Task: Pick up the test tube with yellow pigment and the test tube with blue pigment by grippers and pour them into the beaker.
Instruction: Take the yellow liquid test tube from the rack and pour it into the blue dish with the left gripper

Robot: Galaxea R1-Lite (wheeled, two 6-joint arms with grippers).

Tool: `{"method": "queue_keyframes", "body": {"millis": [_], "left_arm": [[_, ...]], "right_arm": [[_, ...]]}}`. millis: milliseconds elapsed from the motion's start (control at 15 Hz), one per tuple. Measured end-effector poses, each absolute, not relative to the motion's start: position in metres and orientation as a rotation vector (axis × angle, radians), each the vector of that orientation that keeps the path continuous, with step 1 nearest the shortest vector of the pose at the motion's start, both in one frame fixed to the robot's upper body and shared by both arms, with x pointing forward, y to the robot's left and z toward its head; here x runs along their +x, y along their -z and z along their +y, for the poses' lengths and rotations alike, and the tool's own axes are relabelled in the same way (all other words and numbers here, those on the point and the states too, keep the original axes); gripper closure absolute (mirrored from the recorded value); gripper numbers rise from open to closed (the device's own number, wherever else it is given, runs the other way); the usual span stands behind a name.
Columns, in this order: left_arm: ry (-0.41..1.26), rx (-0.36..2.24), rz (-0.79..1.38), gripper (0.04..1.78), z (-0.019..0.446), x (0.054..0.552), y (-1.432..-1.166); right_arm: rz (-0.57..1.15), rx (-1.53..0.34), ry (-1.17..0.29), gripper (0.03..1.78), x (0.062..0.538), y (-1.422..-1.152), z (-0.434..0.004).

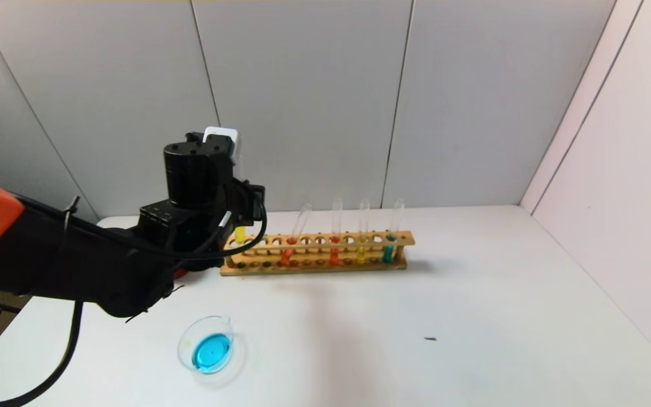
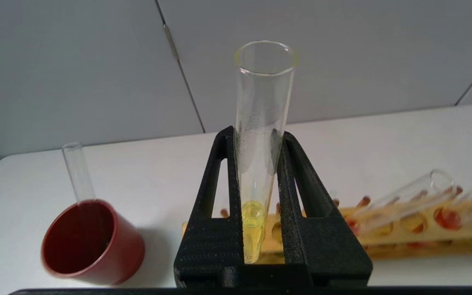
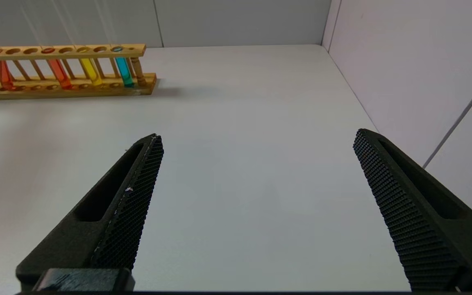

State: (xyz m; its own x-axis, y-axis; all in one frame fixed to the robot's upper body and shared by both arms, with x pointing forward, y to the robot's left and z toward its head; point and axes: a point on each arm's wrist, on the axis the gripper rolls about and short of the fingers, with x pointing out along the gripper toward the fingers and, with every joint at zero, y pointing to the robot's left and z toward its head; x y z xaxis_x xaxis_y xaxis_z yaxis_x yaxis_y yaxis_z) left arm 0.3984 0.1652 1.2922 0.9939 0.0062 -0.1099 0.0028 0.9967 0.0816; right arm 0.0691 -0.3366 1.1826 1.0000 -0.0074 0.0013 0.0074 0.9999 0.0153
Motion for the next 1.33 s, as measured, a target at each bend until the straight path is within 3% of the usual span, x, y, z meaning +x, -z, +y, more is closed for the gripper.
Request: {"method": "queue_keyframes", "body": {"millis": [667,1333], "left_arm": [[0.179,0.238,0.43,1.52,0.228,0.309,-1.294],[0.348,0.518,0.606,1.52,0.277,0.288,-1.286]], "right_arm": [[-0.001,0.015,0.008,0.11,0.069,-1.183,-0.337],[-0.001,0.015,0.007,0.11,0.069,-1.183,-0.337]]}}
